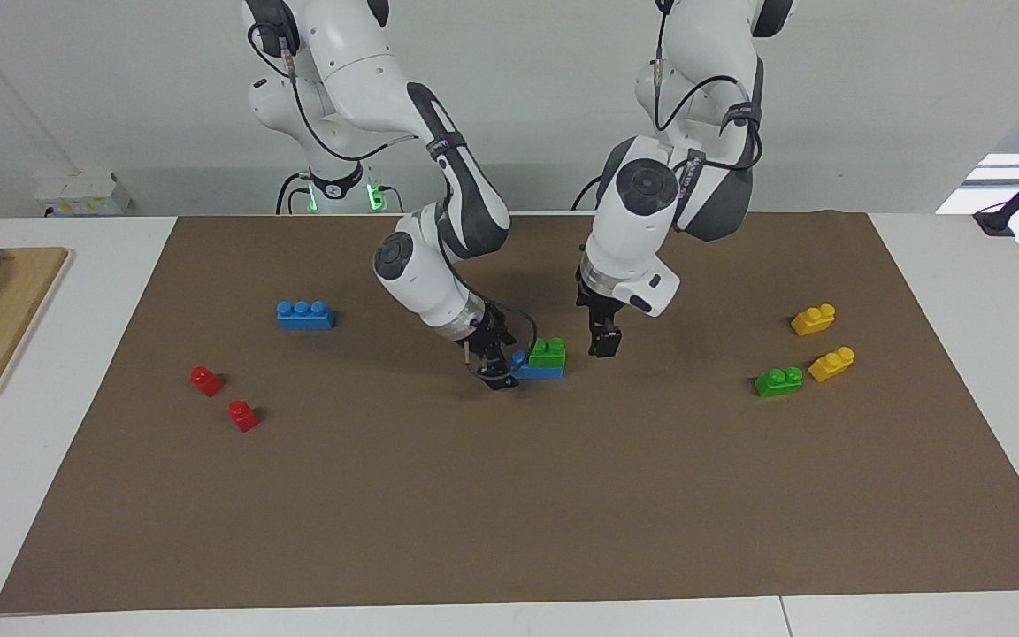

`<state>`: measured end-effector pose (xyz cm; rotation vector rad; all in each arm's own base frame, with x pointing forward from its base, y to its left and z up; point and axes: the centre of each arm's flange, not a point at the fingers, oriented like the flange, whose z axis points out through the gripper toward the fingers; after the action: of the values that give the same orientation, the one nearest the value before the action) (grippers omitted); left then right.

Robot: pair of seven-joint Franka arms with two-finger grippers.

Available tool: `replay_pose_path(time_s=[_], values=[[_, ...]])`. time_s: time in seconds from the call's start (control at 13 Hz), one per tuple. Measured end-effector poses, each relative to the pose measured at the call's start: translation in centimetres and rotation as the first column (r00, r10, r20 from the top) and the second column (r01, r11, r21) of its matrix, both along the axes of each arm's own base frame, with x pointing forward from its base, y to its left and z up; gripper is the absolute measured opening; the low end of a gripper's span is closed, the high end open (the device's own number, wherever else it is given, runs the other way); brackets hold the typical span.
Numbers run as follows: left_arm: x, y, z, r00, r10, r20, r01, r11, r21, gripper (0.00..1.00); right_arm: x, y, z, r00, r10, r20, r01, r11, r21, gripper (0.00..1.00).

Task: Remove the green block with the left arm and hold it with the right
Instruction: 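Reach the left gripper to the green end while the right gripper reaches the blue end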

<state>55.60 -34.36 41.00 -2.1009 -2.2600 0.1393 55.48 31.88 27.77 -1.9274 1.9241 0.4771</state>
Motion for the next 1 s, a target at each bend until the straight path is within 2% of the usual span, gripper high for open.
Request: replay_pose_path(time_s=[0.23, 0.38, 0.46, 0.62, 0.77, 0.85, 0.92, 1.0], values=[[0.4, 0.0, -0.8, 0.999, 0.046, -0.008, -0.046, 0.999, 0.011, 1.0, -0.1, 0.2, -0.2, 1.0, 0.001, 0.003, -0.001, 1.0, -0.002, 0.92], [0.5, -0.2, -1.2, 0.997, 0.08, 0.006, -0.08, 0.997, 0.005, 1.0, -0.1, 0.3, -0.1, 1.0, -0.002, 0.011, 0.002, 1.0, -0.002, 0.9], [0.2, -0.6, -1.6, 0.996, 0.09, 0.018, -0.09, 0.996, -0.002, 1.0, -0.1, 0.4, -0.1, 1.0, -0.005, 0.009, 0.005, 1.0, 0.001, 0.83], [-0.7, -1.8, -2.6, 0.996, 0.087, 0.022, -0.087, 0.996, -0.004, 1.0, -0.2, 0.5, -0.1, 1.0, -0.022, 0.0, 0.022, 1.0, 0.017, 0.8], [-1.5, -2.6, -3.3, 0.997, 0.079, 0.017, -0.079, 0.997, 0.002, 1.0, -0.1, 0.4, -0.1, 1.0, -0.026, 0.0, 0.026, 0.999, 0.019, 0.7], [-1.8, -2.7, -3.6, 0.997, 0.075, 0.013, -0.075, 0.997, 0.005, 1.0, -0.1, 0.4, -0.1, 1.0, -0.028, 0.004, 0.028, 0.999, 0.019, 0.7], [-2.1, -2.9, -4.1, 0.997, 0.071, 0.009, -0.071, 0.997, 0.008, 1.0, -0.1, 0.5, 0.0, 1.0, -0.03, 0.011, 0.029, 0.999, 0.018, 0.63], [-2.4, -3.0, -4.5, 0.998, 0.067, 0.005, -0.067, 0.998, 0.012, 1.0, -0.3, 0.9, 0.0, 1.0, -0.025, 0.014, 0.025, 1.0, 0.018, 0.49]])
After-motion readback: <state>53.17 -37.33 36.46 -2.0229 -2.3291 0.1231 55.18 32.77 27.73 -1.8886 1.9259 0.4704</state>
